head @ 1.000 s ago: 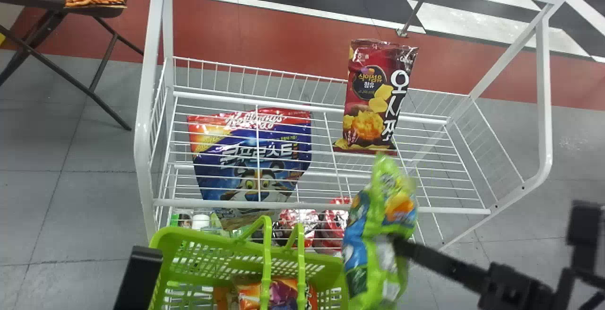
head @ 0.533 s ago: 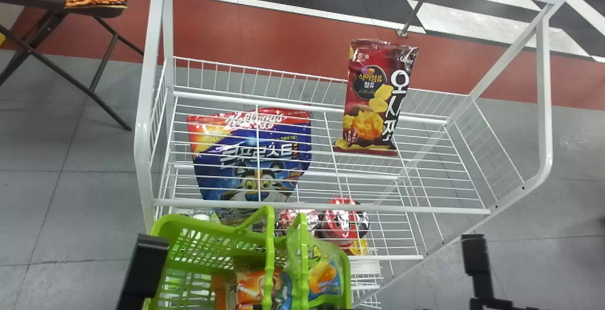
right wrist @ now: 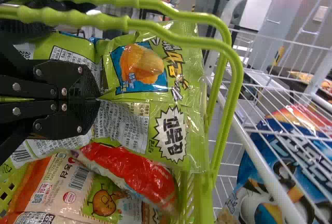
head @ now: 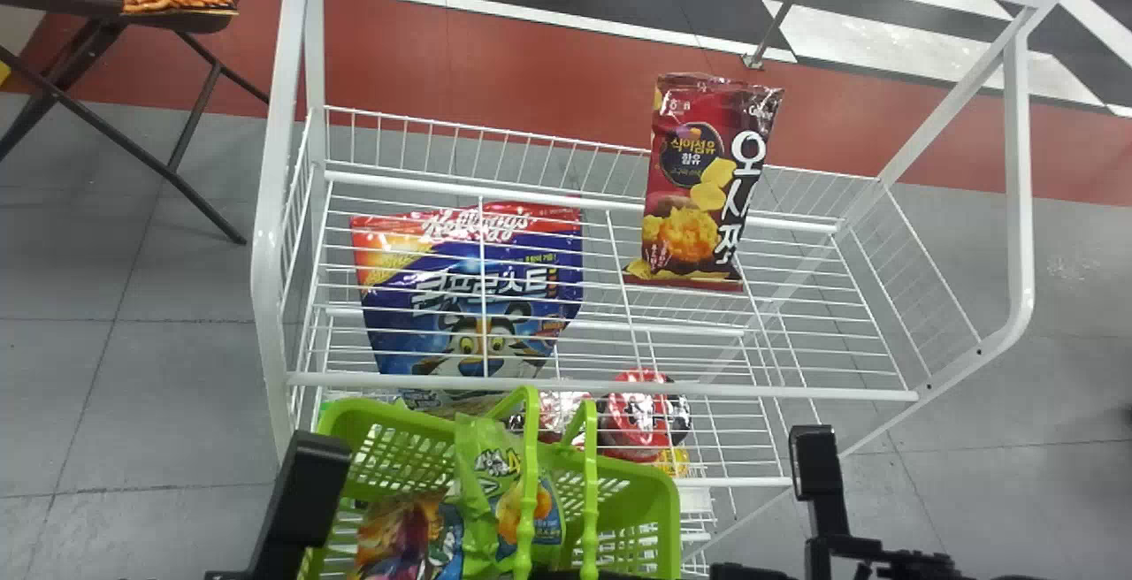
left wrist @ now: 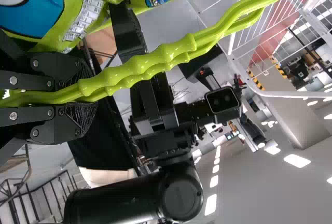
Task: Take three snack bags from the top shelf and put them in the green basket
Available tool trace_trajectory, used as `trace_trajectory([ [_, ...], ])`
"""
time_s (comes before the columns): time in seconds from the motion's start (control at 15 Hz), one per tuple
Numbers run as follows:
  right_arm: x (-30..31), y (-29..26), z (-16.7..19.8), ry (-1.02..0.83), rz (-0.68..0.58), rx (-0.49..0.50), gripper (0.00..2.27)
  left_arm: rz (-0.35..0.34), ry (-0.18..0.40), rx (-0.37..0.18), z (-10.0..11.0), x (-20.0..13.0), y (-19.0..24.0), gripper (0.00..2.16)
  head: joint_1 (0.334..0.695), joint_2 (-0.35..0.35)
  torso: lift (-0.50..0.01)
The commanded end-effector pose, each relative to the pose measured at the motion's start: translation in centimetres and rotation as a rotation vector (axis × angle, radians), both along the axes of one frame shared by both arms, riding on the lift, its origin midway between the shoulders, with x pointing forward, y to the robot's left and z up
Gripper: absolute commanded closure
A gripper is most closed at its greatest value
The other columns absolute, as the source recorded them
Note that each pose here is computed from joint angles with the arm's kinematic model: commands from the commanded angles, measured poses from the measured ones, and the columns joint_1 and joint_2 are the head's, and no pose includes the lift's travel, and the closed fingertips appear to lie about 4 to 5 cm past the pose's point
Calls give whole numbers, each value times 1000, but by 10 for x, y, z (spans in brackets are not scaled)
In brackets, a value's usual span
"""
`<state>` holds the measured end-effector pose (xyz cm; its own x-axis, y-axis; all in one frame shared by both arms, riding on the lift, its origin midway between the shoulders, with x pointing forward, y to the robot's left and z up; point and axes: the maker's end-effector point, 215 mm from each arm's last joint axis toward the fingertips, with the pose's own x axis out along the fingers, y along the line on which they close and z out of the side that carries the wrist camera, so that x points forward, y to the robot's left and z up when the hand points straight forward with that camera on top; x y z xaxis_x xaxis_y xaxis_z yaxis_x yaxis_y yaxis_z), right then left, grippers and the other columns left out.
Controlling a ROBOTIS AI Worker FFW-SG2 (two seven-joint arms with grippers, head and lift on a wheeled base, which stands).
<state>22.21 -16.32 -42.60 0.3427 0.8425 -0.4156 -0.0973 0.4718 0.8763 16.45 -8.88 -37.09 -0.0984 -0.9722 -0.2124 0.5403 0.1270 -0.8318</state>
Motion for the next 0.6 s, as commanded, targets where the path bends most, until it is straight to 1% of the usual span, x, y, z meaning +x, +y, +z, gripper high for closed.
trace_trajectory([
  [0.0, 1, -12, -28, 50, -11, -75, 512, -1, 5, 1, -1, -1, 2, 1052, 695, -350, -29],
  [0.07, 1, -20, -34, 57, -20, -113, 22, -1, 5, 1, -1, -1, 2, 1052, 695, -350, -29],
  [0.2, 4, -48, -30, 42, -68, -155, -2, 0, 5, 1, -1, -1, 2, 1052, 695, -350, -29],
  [0.27, 7, -61, -25, 32, -97, -162, 29, 0, 5, 1, -1, -1, 2, 1052, 695, -350, -29],
  [0.4, 16, -85, -8, -17, -146, -196, 49, -5, 4, -3, 1, -2, 0, 1052, 695, -350, -29],
  [0.53, 20, -102, 2, -44, -181, -225, 49, -10, 9, 2, 0, -4, 0, 1052, 695, -350, -29],
])
